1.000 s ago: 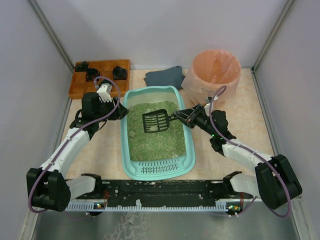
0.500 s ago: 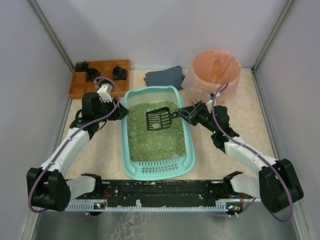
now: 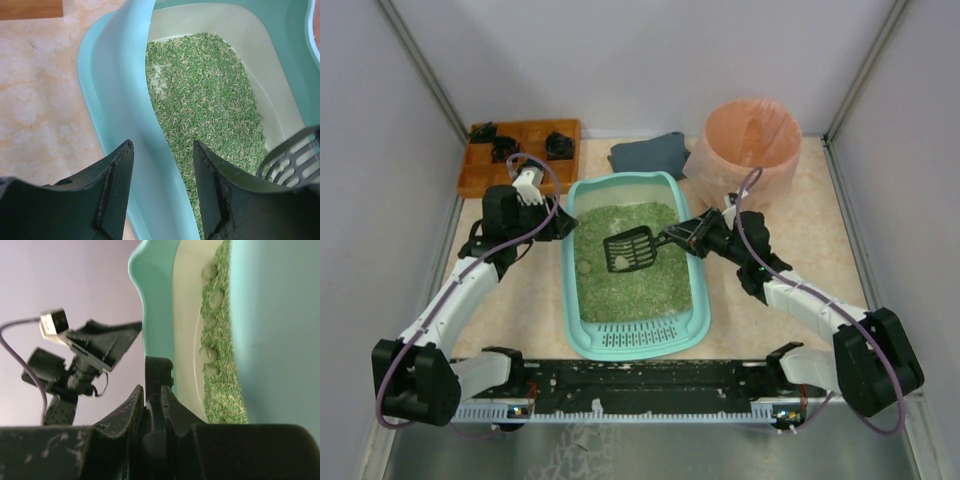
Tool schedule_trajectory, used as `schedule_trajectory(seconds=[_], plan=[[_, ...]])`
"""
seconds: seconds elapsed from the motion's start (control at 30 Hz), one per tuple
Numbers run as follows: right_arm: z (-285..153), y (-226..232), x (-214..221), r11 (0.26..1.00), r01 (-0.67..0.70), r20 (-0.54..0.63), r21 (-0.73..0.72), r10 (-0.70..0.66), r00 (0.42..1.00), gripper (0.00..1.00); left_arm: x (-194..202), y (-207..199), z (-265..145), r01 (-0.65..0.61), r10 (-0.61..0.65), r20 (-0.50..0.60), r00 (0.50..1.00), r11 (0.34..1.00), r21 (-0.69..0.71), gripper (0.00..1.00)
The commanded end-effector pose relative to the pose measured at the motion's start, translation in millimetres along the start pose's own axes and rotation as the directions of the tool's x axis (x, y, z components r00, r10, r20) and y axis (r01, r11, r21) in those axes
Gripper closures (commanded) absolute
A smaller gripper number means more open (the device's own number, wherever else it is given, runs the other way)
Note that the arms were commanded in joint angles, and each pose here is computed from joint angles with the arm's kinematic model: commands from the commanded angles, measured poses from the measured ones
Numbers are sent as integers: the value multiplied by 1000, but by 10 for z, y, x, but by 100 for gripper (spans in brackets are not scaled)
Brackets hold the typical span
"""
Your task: Clean the litter box
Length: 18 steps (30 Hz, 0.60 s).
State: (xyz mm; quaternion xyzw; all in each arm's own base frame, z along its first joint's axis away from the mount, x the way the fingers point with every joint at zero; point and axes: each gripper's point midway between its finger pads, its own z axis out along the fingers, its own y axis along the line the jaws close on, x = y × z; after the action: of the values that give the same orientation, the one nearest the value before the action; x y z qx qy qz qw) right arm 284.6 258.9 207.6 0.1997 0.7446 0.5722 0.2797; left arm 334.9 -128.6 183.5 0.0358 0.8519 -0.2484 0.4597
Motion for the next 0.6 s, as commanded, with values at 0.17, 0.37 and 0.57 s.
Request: schedule_trajectory(seconds=[0.17, 0.37, 0.57], plan=[[-12, 354, -134, 995, 3, 32, -101, 0, 1000, 100, 5, 42, -93, -18, 19, 26, 999, 1000, -22, 43], [-71, 430, -269, 994, 10, 84, -106, -1, 996, 100, 41, 55, -111, -19, 19, 17, 1000, 999, -29, 43], [-148, 685, -496, 994, 72, 142, -83, -59, 988, 100, 37, 58, -116, -17, 18, 20, 1000, 999, -32, 42]])
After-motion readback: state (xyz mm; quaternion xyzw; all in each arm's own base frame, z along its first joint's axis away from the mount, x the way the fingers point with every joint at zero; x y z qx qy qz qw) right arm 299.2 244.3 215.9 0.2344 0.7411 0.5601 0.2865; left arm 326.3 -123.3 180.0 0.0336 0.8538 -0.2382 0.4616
